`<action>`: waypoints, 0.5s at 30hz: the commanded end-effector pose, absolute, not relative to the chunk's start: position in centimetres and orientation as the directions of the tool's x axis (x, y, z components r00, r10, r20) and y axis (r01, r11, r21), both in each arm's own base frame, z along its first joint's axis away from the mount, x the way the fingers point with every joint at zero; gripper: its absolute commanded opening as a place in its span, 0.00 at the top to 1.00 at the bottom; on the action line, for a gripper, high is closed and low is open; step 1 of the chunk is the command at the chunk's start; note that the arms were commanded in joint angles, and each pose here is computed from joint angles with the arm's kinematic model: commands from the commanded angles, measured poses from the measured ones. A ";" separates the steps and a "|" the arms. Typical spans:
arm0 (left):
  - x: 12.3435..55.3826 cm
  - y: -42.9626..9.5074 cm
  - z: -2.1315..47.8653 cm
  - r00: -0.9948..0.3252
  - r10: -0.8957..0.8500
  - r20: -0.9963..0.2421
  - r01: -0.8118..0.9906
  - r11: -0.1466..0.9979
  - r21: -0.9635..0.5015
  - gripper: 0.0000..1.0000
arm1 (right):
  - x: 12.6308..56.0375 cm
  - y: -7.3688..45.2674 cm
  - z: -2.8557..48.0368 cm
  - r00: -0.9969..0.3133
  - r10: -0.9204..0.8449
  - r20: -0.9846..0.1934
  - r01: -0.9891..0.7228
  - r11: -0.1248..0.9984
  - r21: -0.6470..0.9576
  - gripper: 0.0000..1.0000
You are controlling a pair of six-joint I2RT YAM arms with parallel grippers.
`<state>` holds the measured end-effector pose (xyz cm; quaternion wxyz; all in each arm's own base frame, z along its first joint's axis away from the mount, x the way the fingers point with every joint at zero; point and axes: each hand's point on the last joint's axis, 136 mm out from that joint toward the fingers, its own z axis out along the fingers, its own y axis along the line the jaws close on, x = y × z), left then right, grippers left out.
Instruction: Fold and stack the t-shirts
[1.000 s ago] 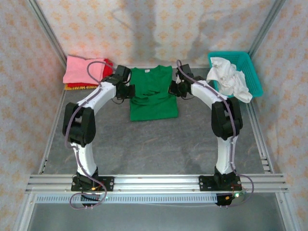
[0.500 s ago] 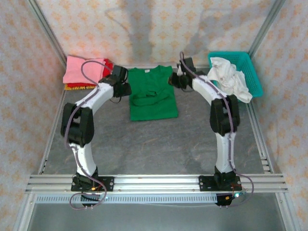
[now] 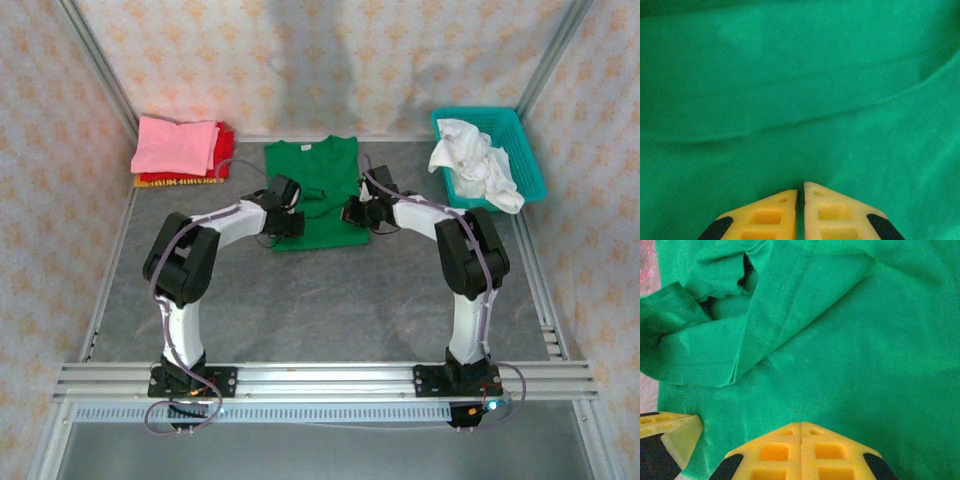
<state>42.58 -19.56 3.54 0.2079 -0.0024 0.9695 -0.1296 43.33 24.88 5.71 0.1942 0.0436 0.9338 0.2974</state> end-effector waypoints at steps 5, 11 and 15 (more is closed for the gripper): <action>46.7 -19.9 3.9 -0.882 -0.029 -0.470 0.064 0.982 -0.180 0.90 | 45.5 24.6 4.0 -0.897 0.249 -0.365 0.009 0.836 0.549 1.00; 50.4 -18.5 2.9 -0.881 -0.010 -0.473 0.045 0.993 -0.105 0.90 | 45.0 24.3 2.5 -0.901 0.262 -0.345 0.033 0.835 0.549 1.00; 53.3 -17.7 4.8 -0.860 -0.010 -0.511 0.047 0.994 -0.099 0.91 | 44.4 23.9 2.1 -0.904 0.256 -0.343 0.036 0.844 0.535 1.00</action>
